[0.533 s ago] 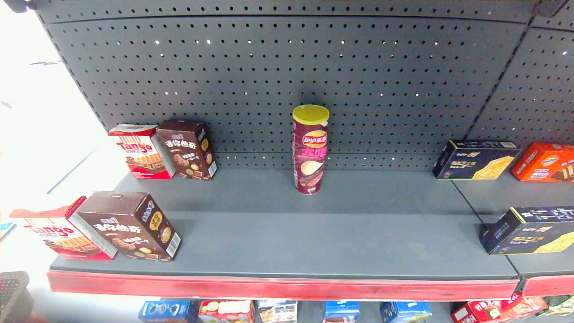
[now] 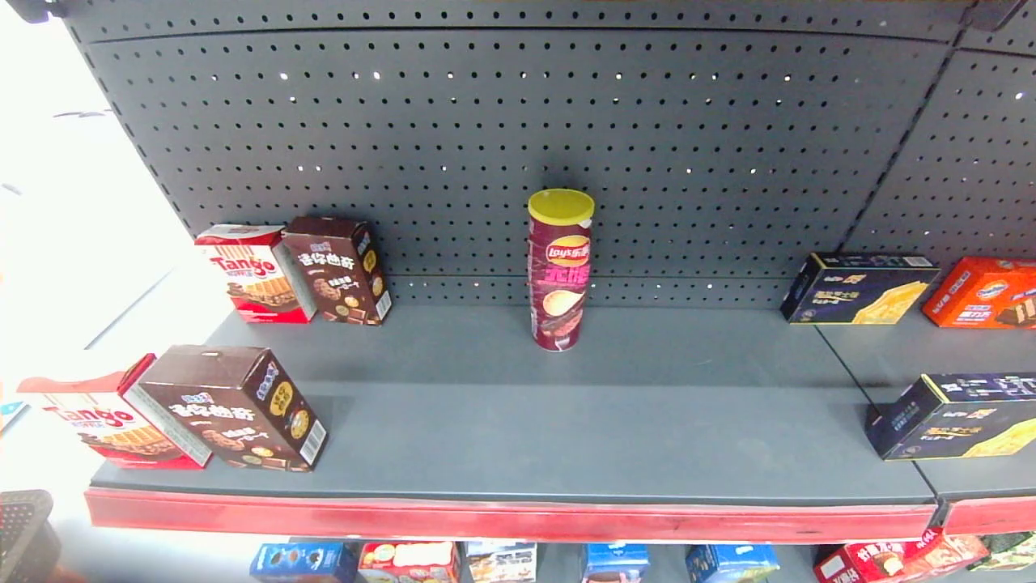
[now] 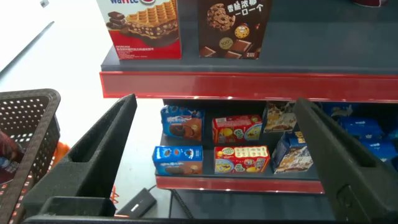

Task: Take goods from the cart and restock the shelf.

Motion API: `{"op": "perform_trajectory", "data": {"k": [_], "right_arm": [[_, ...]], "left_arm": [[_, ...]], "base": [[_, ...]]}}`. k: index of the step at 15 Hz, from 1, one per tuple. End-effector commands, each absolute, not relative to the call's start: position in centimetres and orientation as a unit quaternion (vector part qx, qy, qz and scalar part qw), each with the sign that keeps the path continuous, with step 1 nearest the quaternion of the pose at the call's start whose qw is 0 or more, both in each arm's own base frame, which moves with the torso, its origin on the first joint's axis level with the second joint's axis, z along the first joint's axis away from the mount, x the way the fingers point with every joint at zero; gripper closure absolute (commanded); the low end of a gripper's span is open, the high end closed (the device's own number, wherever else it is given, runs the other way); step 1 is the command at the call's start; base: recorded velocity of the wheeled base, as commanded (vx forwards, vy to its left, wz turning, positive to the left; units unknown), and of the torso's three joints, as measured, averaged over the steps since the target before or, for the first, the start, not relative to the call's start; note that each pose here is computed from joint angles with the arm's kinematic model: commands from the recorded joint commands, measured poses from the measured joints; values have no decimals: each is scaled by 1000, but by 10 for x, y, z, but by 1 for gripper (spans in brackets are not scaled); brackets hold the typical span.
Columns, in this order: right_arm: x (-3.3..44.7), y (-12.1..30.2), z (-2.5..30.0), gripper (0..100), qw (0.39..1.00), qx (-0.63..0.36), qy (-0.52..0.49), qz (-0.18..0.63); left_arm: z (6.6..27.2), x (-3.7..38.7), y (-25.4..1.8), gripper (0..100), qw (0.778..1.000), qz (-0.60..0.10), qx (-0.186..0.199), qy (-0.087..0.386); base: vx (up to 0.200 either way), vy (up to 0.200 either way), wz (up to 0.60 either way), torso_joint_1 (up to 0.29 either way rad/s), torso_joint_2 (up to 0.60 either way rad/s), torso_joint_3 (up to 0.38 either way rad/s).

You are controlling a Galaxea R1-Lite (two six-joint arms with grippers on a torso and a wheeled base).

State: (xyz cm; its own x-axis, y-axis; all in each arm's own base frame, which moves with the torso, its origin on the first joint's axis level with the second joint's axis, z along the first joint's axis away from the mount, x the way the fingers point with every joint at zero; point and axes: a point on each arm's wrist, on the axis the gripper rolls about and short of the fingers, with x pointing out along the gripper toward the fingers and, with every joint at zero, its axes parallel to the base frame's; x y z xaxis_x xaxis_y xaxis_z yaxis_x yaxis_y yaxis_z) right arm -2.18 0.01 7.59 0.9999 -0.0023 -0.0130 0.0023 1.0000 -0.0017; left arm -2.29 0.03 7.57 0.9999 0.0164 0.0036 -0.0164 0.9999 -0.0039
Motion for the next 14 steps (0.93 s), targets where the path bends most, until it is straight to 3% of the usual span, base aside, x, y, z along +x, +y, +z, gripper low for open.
{"op": "perform_trajectory", "data": {"k": [1,14], "right_arm": [[-22,0,76,0,1000,-2,7,-1],[-22,0,76,0,1000,-2,7,-1]], "left_arm": [[76,-23,0,0,1000,8,-2,-2],[76,-23,0,0,1000,8,-2,-2]], "base": [[0,0,600,7,2,2],[0,0,600,3,3,3]]}}
